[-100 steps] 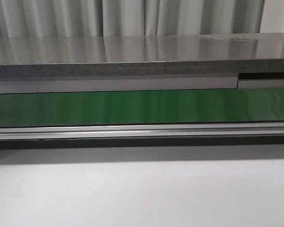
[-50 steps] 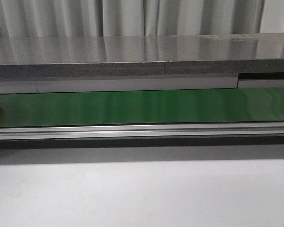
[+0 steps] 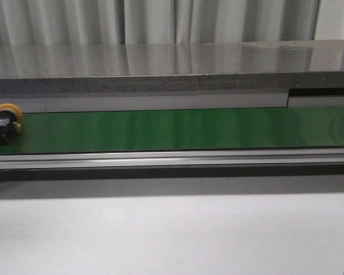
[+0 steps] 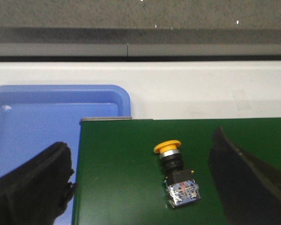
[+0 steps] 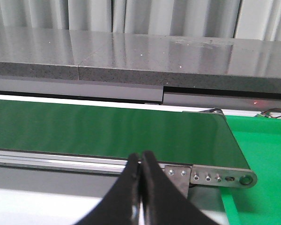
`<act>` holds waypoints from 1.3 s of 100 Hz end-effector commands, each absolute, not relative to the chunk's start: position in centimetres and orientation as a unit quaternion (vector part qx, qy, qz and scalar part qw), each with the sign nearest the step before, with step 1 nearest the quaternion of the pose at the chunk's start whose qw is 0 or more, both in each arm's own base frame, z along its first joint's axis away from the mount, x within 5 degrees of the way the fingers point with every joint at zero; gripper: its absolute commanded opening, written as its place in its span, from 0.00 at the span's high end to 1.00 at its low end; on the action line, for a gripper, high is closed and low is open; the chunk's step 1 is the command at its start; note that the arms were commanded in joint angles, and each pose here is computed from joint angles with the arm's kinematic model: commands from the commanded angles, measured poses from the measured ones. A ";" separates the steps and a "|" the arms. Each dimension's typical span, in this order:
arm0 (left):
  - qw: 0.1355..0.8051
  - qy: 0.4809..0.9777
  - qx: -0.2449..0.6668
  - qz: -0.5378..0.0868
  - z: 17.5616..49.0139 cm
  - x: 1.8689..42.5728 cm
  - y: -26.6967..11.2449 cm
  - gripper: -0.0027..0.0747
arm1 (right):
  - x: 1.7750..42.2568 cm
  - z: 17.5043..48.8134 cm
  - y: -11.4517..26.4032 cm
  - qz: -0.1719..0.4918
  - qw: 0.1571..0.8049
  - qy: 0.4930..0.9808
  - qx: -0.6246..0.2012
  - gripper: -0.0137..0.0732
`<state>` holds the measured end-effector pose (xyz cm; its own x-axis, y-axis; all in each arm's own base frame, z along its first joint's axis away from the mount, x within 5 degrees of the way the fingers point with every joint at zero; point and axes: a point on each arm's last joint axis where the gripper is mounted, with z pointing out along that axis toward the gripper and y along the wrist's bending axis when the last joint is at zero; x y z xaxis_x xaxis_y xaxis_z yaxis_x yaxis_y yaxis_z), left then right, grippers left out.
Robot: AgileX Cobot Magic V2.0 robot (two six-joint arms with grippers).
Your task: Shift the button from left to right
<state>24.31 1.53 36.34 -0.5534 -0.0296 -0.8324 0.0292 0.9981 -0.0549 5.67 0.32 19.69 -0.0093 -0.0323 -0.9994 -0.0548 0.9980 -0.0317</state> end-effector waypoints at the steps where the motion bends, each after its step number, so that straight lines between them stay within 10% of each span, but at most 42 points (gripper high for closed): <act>1: 0.560 0.828 -0.009 -0.022 38.7 22.1 1.3 0.22 | 5.4 21.1 0.2 0.006 0.745 0.666 -0.024 0.92; 100: 0.708 0.705 0.038 -0.016 31.7 8.1 -0.7 0.23 | 5.4 21.1 0.2 0.006 0.745 0.666 -0.024 0.92; 130: 0.707 0.706 0.038 -0.016 31.7 8.1 -0.7 0.52 | 5.4 21.1 0.2 0.006 0.745 0.666 -0.024 0.92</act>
